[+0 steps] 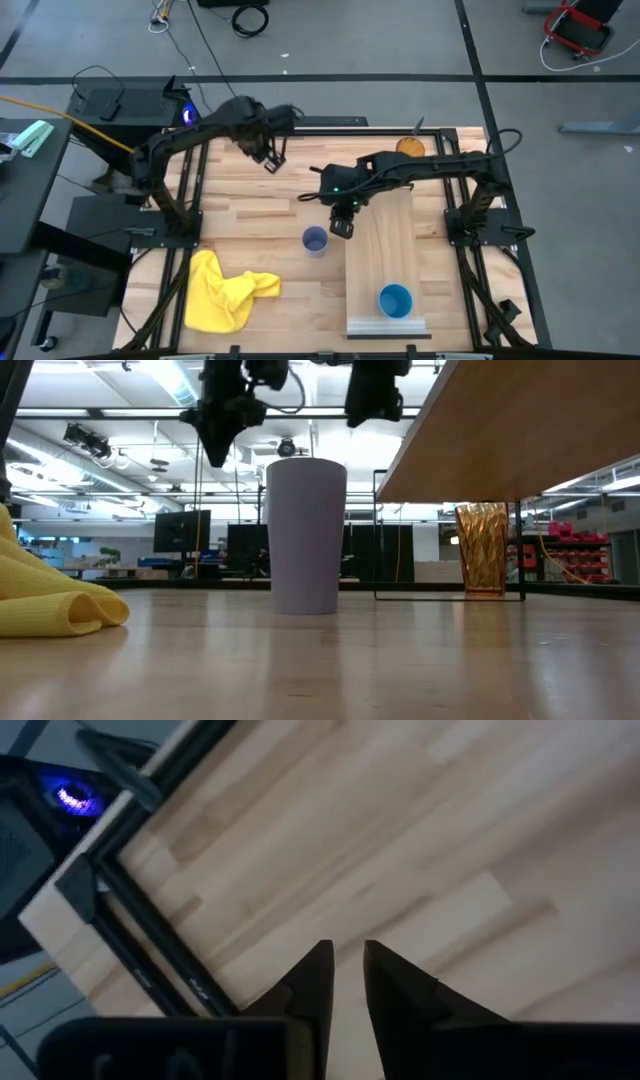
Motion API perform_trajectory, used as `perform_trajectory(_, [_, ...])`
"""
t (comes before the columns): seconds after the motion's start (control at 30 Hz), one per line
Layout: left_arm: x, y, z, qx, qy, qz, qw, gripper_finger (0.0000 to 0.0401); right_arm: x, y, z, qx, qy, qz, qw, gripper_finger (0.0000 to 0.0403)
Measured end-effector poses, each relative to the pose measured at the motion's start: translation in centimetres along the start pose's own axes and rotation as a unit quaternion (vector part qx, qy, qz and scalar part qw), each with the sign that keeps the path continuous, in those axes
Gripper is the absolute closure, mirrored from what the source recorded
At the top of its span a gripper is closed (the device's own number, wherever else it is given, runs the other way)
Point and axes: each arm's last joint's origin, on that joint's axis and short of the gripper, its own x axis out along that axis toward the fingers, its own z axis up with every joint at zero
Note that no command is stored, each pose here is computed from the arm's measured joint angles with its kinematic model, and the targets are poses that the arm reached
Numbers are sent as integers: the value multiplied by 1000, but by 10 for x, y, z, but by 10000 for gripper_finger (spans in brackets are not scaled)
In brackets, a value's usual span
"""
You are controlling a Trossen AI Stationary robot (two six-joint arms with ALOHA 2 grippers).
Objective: Stack small to large cups/mugs on shelf
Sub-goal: Put the purple cup onto the shelf
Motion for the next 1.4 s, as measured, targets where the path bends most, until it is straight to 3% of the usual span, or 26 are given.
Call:
perform_trajectory(0.3, [17,55,28,-54,-11,-62,997,326,18,5,22,-6,-2,2,1000,298])
perform_trajectory(0.77, [27,92,35,-82,-4,-82,993,298,63,13,21,-33,61,9,998,298])
perform_trajectory(1.4, [28,98,38,-79,-16,-88,993,298,90,9,19,-34,87,-35,995,298])
